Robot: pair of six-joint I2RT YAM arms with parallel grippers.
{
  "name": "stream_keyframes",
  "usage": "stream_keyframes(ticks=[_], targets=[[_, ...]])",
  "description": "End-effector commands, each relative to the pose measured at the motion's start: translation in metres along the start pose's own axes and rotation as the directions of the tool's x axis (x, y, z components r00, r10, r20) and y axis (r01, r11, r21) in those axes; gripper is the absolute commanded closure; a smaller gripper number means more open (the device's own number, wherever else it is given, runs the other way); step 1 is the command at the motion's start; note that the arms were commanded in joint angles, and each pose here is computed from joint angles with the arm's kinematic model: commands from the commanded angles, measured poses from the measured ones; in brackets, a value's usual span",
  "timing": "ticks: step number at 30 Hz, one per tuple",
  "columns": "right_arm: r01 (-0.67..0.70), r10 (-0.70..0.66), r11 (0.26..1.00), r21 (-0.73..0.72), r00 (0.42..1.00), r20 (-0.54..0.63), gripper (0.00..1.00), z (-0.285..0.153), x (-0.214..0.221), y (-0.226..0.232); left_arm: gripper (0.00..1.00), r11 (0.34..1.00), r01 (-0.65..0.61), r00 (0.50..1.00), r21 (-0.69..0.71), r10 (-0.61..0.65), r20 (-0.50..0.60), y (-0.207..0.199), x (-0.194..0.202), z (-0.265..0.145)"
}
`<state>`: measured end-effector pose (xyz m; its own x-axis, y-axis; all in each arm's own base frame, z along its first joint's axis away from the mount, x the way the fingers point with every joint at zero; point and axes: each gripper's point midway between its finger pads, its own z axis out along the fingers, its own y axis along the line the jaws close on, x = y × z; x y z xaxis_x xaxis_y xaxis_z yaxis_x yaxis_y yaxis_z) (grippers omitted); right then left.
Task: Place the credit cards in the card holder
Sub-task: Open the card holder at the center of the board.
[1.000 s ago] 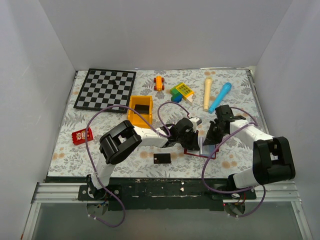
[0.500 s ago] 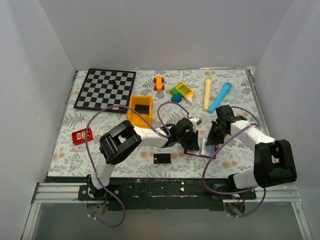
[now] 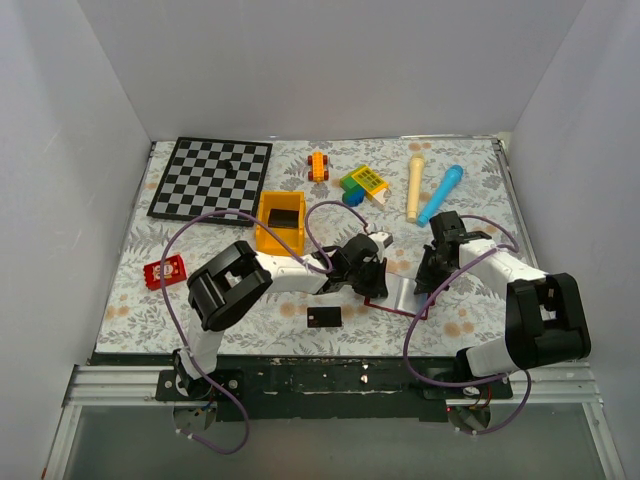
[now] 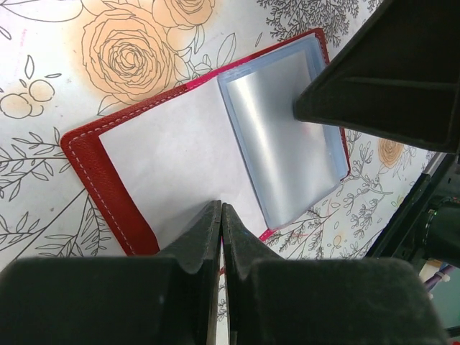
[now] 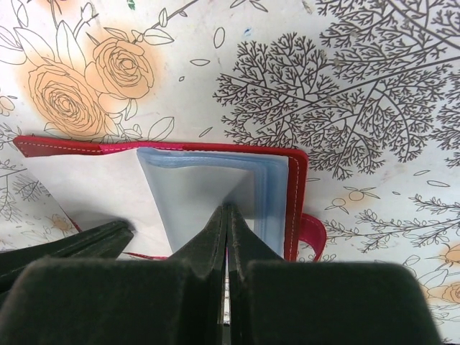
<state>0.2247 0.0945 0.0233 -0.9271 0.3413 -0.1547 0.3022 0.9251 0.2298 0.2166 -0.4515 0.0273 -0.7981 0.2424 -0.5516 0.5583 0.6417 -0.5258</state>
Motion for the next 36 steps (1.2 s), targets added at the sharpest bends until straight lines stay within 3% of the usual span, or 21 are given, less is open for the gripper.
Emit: stream_keyframes(ticks=[1,26,36], targets=[[-0.001,-0.001,0.998,0.067,1.000,0.032,0.99,-0.005,-0.007,-0.011,1.00,1.000,-0.008,1.000,-0.010,0.009,0.021,0.001,-0.007,-0.009],[0.006,-0.007,0.998,0.060,1.000,0.010,0.99,0.000,-0.005,-0.010,1.00,1.000,0.003,1.000,-0.015,-0.003,-0.004,0.009,0.005,-0.005],[0.032,-0.032,0.999,-0.036,0.999,-0.016,0.99,0.000,-0.002,0.010,1.00,1.000,0.009,1.000,0.000,-0.009,-0.007,0.005,0.004,-0.002]])
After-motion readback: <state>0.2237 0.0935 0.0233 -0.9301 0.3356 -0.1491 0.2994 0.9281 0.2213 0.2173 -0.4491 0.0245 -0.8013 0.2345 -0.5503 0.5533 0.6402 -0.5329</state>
